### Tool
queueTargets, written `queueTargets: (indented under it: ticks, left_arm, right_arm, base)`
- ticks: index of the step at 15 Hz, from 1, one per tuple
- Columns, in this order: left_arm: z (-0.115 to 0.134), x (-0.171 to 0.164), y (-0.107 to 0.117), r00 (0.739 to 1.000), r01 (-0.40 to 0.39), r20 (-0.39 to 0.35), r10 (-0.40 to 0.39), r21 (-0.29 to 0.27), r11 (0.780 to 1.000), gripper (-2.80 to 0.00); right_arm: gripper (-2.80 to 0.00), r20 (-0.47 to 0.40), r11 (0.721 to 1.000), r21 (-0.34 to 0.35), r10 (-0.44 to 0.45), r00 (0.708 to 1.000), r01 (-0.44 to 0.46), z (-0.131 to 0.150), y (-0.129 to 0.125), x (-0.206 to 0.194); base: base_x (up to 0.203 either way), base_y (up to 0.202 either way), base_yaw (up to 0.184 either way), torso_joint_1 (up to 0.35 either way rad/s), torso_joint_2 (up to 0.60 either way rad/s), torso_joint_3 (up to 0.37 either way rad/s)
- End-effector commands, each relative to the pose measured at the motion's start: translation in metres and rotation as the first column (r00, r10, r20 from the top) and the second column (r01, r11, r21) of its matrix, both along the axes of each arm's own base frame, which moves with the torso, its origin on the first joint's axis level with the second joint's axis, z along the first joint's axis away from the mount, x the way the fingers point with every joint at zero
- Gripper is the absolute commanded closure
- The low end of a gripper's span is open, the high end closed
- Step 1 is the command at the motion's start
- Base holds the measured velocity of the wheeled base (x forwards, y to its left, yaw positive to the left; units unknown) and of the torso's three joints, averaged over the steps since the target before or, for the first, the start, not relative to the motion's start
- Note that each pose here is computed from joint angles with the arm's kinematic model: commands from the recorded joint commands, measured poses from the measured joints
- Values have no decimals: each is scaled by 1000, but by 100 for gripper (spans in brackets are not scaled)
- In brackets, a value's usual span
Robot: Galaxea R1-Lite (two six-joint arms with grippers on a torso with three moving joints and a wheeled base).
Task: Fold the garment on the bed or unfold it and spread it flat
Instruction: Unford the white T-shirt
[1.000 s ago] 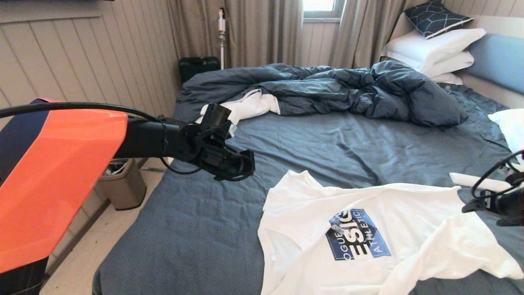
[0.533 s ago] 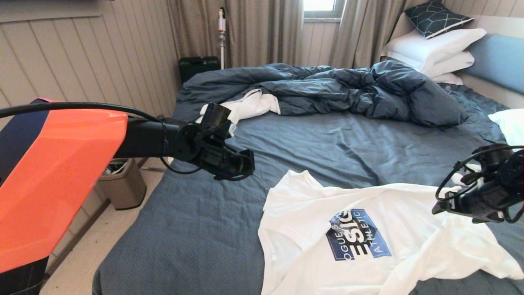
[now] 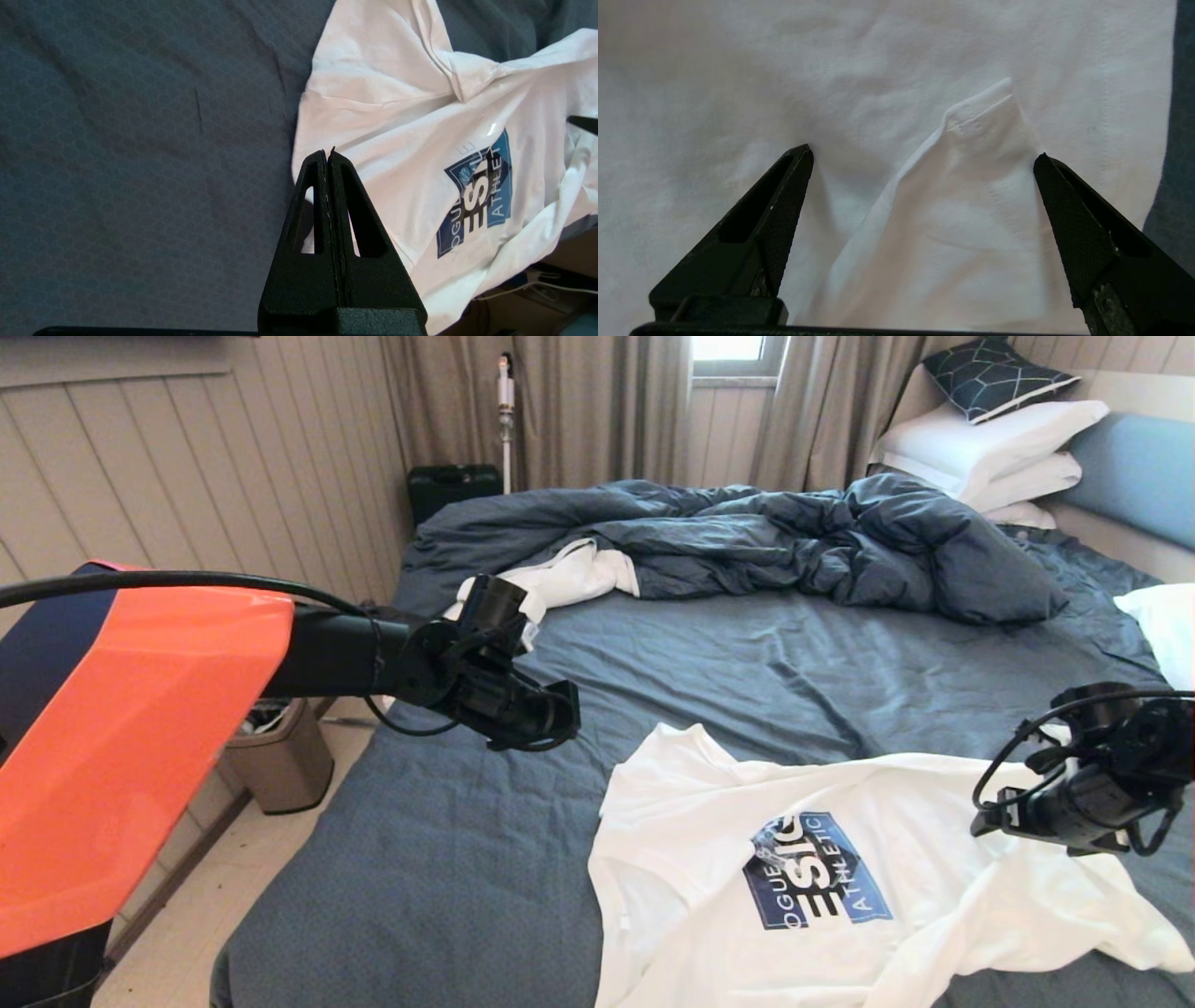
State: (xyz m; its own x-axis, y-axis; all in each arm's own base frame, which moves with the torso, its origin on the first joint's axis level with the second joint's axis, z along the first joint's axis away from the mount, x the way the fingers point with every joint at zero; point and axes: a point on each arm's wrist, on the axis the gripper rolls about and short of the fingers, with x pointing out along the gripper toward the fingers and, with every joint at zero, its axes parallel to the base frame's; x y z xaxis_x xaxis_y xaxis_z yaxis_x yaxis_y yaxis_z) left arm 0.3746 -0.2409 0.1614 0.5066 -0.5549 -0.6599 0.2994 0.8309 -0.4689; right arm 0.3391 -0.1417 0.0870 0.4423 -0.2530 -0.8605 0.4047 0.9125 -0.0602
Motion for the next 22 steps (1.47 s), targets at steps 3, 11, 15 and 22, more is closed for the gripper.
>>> queueTargets:
  ticks: [3,11,15,22]
  left_arm:
    - [-2,0,-1,1000,0,-9,0,2,1000,0]
    - [-1,-1,-1,1000,0,-9,0,0,1000,0]
    - [-2,0,-1,1000,0,-11,0,0,1000,0]
    - [-1,-2,-1,1000,4,-11,-4,0,1000,0]
  right_arm:
    - [-280,-8,1000,6,-5,1000,5,2,1,-9]
    - [-280,-11,1000,3,-16,1000,16,12,5,-33]
    - [-280,-15,999,0,-33,999,33,8,-2,-38]
    - [0,-25,1000,-6,-24,999,24,-4,-5,-34]
  base:
    - [0,0,0,0,0,0]
    - [0,0,0,0,0,0]
    - [0,0,0,0,0,0]
    - [0,0,0,0,0,0]
